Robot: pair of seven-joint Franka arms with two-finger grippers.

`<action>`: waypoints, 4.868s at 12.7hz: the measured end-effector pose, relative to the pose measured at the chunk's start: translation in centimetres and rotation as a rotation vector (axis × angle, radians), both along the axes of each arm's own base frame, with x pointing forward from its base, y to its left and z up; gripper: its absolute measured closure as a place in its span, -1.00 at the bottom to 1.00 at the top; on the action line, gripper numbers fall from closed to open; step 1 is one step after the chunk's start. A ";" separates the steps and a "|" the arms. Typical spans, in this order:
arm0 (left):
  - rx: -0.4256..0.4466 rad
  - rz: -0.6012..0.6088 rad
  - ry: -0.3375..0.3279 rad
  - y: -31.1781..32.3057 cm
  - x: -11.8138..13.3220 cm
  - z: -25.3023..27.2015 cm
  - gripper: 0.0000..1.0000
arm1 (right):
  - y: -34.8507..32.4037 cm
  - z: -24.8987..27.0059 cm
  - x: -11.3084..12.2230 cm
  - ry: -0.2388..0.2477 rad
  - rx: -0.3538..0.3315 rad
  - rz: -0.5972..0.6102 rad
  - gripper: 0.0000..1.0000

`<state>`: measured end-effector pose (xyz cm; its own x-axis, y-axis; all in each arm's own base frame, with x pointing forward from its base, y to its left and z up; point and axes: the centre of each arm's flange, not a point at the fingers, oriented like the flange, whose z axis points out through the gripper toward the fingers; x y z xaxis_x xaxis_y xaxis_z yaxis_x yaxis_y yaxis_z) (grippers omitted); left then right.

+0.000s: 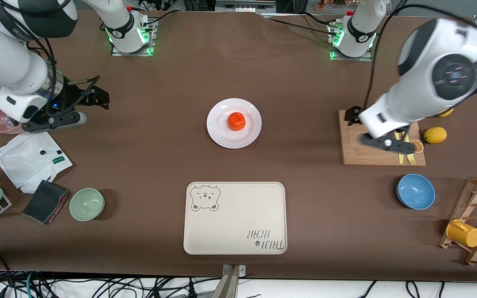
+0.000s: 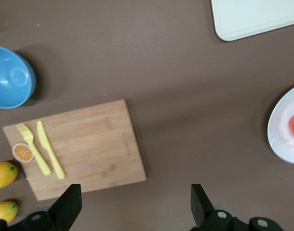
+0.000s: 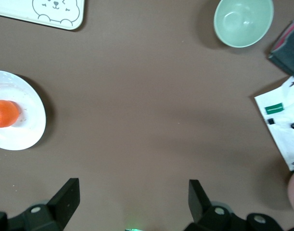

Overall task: Place orange and plate with both arms
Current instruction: 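Withdraw the left gripper while the right gripper reaches toward the plate, then grasp the white plate rim with the right gripper, then slide the plate with the right gripper onto the bear placemat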

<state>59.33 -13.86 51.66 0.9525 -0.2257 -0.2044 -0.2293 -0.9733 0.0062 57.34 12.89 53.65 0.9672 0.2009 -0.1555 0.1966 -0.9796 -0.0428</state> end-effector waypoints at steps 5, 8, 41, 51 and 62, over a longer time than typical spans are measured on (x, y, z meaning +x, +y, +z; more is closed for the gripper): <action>0.009 -0.010 -0.041 4.9 -1.8 6.1 -1.00 | 1.4 -3.5 0.6 0.041 0.118 -0.033 -1.00; -0.012 0.073 -0.081 10.1 -2.0 7.8 -1.00 | 2.8 -7.7 0.1 0.080 0.250 -0.093 -1.00; 0.001 0.127 -0.124 10.8 -5.7 9.1 -1.00 | 13.4 -40.3 -9.6 0.044 0.935 -0.156 -0.10; 0.000 0.100 -0.127 9.3 -5.8 9.2 -1.00 | 14.6 -41.7 -10.8 0.030 0.939 -0.158 0.21; 0.000 0.100 -0.127 9.3 -5.8 9.2 -1.00 | 14.7 -41.9 -10.8 0.024 0.944 -0.146 0.92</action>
